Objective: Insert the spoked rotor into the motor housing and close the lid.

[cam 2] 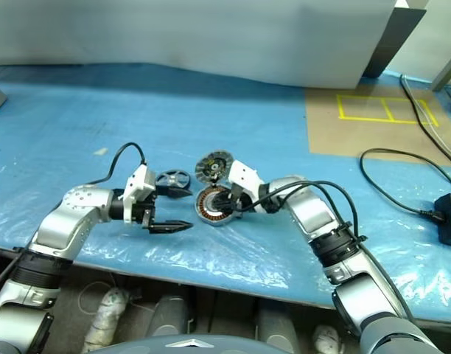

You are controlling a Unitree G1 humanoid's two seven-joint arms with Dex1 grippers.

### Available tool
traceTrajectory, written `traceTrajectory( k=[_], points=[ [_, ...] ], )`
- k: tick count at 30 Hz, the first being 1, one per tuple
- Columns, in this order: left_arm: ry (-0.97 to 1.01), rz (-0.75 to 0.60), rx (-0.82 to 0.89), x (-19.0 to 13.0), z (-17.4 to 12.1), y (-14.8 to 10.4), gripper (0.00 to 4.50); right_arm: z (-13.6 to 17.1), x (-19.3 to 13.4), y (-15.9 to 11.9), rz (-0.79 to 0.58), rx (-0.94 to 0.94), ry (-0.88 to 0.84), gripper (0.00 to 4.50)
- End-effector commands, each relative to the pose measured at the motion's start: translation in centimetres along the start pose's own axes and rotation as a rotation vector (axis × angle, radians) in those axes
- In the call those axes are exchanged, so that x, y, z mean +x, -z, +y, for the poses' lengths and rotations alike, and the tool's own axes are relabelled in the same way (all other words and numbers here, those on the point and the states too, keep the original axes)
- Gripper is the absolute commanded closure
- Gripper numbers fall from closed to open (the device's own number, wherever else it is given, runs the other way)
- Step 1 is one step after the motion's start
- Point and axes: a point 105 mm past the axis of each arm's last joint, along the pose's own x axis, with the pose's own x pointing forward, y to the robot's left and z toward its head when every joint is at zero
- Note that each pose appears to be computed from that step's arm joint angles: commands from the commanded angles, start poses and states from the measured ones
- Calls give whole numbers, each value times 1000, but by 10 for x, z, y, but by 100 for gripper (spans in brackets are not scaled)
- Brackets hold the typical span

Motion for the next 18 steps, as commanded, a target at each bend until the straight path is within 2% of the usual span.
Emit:
traceTrajectory(
  k=[1, 10, 18],
  points=[
    [7, -6, 37, 0, 0, -7, 0, -2, 3, -1, 1, -34, 7, 394],
    [-1, -6, 39, 1, 2, -7, 0, -4, -4, -2, -1, -48, 16, 394],
    [-8, -6, 39, 1, 4, -6, 0, -6, -6, -24, -79, -57, 21, 394]
  ],
)
